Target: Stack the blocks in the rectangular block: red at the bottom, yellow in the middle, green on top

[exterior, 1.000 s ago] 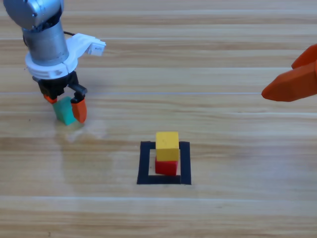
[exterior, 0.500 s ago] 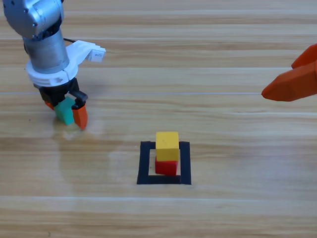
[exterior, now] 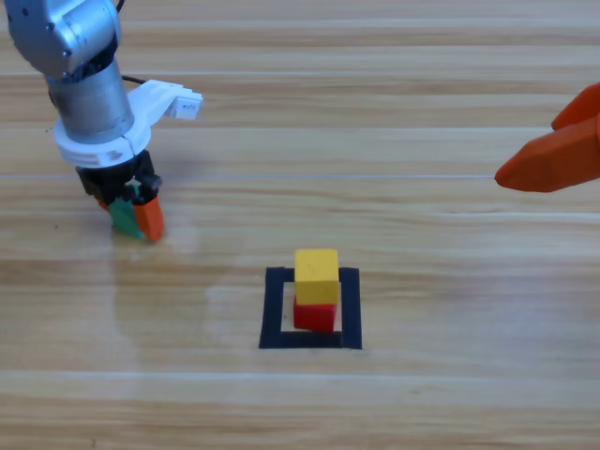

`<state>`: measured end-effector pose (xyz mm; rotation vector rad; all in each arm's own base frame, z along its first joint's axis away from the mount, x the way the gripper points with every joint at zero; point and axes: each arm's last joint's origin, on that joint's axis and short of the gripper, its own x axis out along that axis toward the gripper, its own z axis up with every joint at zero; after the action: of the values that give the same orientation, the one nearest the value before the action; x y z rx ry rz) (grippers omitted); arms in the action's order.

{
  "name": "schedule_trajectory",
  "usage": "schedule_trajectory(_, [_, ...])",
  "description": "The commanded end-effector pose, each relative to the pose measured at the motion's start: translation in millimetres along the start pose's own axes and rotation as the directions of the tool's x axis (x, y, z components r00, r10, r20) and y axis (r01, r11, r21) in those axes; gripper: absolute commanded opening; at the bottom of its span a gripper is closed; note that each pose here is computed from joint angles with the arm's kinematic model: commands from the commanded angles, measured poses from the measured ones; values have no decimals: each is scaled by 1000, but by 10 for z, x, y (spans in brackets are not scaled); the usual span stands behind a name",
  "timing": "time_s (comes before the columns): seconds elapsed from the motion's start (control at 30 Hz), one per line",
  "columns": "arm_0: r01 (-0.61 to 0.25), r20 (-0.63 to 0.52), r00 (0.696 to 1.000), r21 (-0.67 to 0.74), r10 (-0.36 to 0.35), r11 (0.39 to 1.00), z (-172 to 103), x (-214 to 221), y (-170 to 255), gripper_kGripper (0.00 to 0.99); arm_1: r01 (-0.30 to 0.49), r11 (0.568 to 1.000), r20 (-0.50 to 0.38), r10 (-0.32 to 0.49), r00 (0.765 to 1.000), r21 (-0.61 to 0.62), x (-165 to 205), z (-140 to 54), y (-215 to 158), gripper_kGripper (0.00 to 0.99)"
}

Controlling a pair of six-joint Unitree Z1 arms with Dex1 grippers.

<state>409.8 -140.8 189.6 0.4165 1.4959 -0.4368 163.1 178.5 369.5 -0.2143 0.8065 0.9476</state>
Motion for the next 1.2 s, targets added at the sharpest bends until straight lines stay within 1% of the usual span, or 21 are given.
schedule_trajectory(0.03, [8,0,1000,-21,-8,1000,-60,8,83,543,1,1000,-27,-1,1000,23,88,-49,-80,983])
schedule_trajectory(0.07, [7,6,1000,-22,-7,1000,-66,-19,88,497,1,1000,-27,-1,1000,23,88,-49,-80,983])
schedule_trajectory(0.17, [2,30,1000,-31,-1,1000,-82,-118,83,153,1,1000,-27,-1,1000,23,88,-49,-80,983])
schedule_trajectory(0.2, [-1,39,999,-43,3,999,-93,-161,80,129,1,1000,-27,-1,1000,23,88,-49,-80,983])
schedule_trajectory(0.3, [-23,70,997,-107,30,994,-123,-324,61,126,1,1000,-28,-1,1000,24,93,-49,-82,983])
schedule_trajectory(0.37, [-21,101,994,-151,36,988,-166,-488,3,114,1,1000,-30,-1,1000,24,96,-53,-82,983])
schedule_trajectory(0.4, [-19,119,992,-178,41,984,-186,-584,-41,86,1,1000,-30,-1,1000,24,96,-53,-82,983])
schedule_trajectory(0.5, [-1,157,986,-284,47,959,-224,-1015,-247,31,1,1000,-30,-1,1000,24,93,-57,-82,983])
schedule_trajectory(0.63, [38,165,986,-392,30,919,-172,-1508,-654,0,1,1000,-31,-1,1000,24,98,-57,-83,983])
schedule_trajectory(0.73, [59,156,988,-446,13,893,-130,-1675,-1000,0,1,1000,-31,-1,1000,24,98,-57,-83,983])
schedule_trajectory(0.87, [77,132,991,-477,-16,876,-107,-1596,-1446,0,1,1000,-33,-1,999,25,100,-62,-83,983])
schedule_trajectory(0.97, [62,89,996,-487,-22,871,-63,-1430,-1680,0,1,1000,-34,-1,999,25,106,-61,-85,983])
schedule_trajectory(1.0, [45,57,998,-495,-20,868,-28,-1301,-1800,0,1,1000,-34,-1,999,25,106,-61,-85,983])
schedule_trajectory(1.2, [10,4,1000,-492,-9,870,47,-1051,-2021,0,1,1000,-34,-1,999,25,106,-61,-85,983])
